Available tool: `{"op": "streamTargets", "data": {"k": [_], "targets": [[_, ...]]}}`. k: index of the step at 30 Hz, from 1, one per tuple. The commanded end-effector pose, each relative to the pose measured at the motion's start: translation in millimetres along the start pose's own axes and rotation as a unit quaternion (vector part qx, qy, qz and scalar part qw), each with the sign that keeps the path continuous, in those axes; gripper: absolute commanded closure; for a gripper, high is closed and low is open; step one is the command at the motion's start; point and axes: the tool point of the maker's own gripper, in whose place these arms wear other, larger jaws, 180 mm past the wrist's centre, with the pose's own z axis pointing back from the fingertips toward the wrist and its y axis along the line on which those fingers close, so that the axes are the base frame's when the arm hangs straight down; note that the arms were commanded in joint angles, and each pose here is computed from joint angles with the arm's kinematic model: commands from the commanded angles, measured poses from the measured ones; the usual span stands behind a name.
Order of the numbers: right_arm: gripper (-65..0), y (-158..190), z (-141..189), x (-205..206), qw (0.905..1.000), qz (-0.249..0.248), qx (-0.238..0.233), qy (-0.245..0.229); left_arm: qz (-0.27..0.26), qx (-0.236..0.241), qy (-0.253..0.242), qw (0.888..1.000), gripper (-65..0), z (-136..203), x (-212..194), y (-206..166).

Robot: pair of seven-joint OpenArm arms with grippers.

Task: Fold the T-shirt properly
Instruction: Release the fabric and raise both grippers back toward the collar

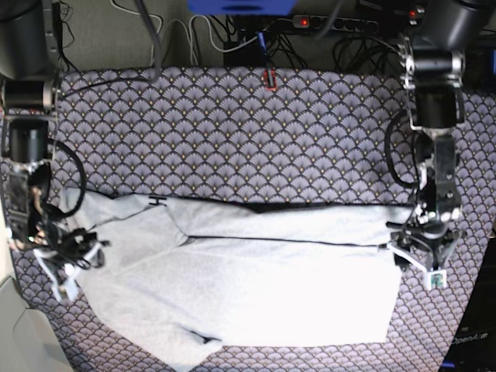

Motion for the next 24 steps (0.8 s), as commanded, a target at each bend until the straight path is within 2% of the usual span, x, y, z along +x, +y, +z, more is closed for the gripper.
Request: {"op": "streamTargets", "data": {"k": [1,4,10,24], "targets": [[-29.8,-11,13,16,0.9994,-0.003,-0.010,-0.032,0.007,0.018,-0.024,1.000,-33.7,6,18,17],[-29.8,-12,31,6,0.9990,0.006,-0.021,-0.040,0.041,0.027,-0.009,0.999,-33.7,13,0,27],[-29.8,22,45,-17,0.9986,0.040,-0.005,-0.034,0.108,0.018,0.015,0.994,-33.7,22,-34,33],[-29.8,43,56,-30,0.9980,0.061,0.003,-0.020,0.156,0.036,0.025,0.987,-33.7,25,-55,44]]}}
